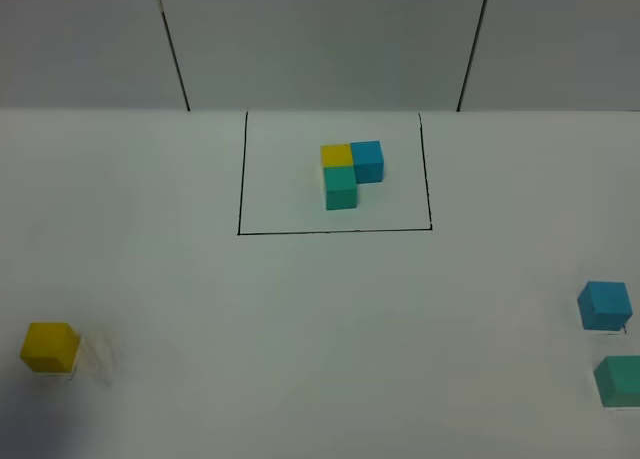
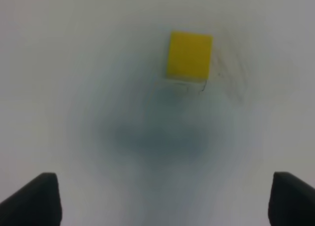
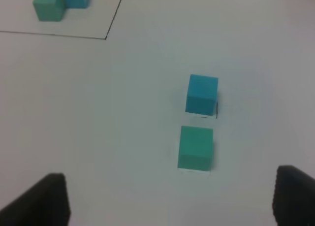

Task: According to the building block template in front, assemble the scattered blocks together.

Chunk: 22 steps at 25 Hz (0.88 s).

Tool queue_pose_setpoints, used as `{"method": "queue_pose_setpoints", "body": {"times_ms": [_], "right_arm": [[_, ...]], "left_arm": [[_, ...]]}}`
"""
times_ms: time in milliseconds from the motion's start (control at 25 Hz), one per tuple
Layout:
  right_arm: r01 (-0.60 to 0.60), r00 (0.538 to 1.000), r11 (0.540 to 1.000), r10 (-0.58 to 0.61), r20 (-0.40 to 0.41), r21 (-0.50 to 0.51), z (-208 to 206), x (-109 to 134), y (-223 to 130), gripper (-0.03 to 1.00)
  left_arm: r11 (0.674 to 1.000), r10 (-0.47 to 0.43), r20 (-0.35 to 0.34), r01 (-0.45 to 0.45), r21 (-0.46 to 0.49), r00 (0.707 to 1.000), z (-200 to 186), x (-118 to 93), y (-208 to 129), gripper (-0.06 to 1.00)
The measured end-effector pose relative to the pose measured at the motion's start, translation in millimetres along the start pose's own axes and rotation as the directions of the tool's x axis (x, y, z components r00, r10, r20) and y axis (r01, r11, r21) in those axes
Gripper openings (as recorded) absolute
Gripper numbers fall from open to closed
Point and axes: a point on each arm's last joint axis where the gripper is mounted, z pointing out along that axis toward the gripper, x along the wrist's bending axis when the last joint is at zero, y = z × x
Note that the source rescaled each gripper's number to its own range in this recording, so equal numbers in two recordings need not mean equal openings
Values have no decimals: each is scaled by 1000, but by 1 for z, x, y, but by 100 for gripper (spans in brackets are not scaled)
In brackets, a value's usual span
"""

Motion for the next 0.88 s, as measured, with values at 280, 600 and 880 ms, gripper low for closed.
{"method": "queue_pose_setpoints", "body": {"times_ms": [280, 600, 880], "right_arm": [[0, 1000, 1000, 0, 0, 0, 0, 0, 0, 73], [0, 1000, 1000, 0, 0, 0, 0, 0, 0, 73], [0, 1000, 1000, 0, 0, 0, 0, 0, 0, 73]], "left_arm": [[1000, 23, 6, -23, 15, 1000, 40, -6, 26, 88], [996, 42, 7, -43, 77, 999, 83, -11, 39, 87], [991, 47, 32, -50, 123, 998, 119, -16, 44, 87]]}}
